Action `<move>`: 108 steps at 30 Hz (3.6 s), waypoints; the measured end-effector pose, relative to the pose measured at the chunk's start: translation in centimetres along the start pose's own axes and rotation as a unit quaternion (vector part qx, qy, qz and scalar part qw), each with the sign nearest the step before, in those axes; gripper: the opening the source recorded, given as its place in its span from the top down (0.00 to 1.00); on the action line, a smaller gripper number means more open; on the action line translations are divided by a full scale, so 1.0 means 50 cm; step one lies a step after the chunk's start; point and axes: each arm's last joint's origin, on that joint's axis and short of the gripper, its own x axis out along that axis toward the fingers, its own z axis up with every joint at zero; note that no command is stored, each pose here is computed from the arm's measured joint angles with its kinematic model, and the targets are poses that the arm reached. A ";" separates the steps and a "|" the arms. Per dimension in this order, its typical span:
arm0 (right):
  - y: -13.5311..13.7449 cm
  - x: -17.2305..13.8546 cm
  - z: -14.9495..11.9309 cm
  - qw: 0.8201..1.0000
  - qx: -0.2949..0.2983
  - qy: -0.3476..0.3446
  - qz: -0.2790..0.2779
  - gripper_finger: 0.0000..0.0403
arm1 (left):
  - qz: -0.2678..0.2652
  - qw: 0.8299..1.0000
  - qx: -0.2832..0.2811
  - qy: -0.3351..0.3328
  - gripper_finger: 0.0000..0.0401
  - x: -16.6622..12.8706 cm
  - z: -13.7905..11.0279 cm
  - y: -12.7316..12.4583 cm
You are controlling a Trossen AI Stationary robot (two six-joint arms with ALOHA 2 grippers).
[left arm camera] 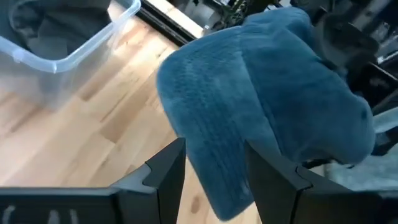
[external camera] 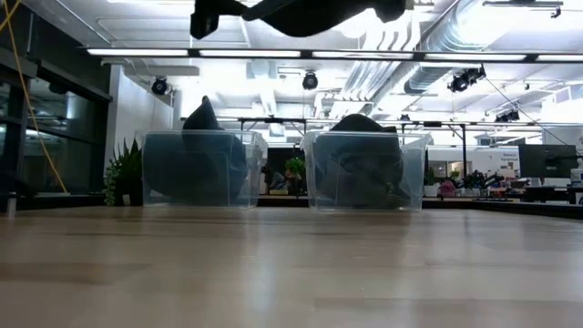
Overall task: Pick & Place hat
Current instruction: Put the blue cap into the left transparent bin
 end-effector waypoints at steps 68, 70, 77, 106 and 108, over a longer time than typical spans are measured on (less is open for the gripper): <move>-0.053 0.097 -0.045 1.000 -0.017 -0.003 0.018 1.00 | -0.135 0.990 -0.043 -0.010 0.60 0.027 0.041 0.007; -0.054 0.099 -0.045 1.000 -0.017 -0.016 0.016 1.00 | -0.133 0.990 -0.042 -0.012 0.60 0.027 0.041 0.007; -0.060 0.110 -0.062 0.999 0.015 -0.036 0.008 1.00 | -0.122 0.992 -0.040 -0.014 0.60 0.035 0.040 0.011; -0.053 0.111 -0.070 0.997 0.078 0.022 0.018 0.74 | -0.066 0.997 0.020 -0.021 0.99 0.036 0.034 0.021; -0.050 0.104 -0.064 0.995 0.088 0.053 0.018 0.67 | -0.067 0.997 0.020 -0.022 0.99 0.033 0.034 0.020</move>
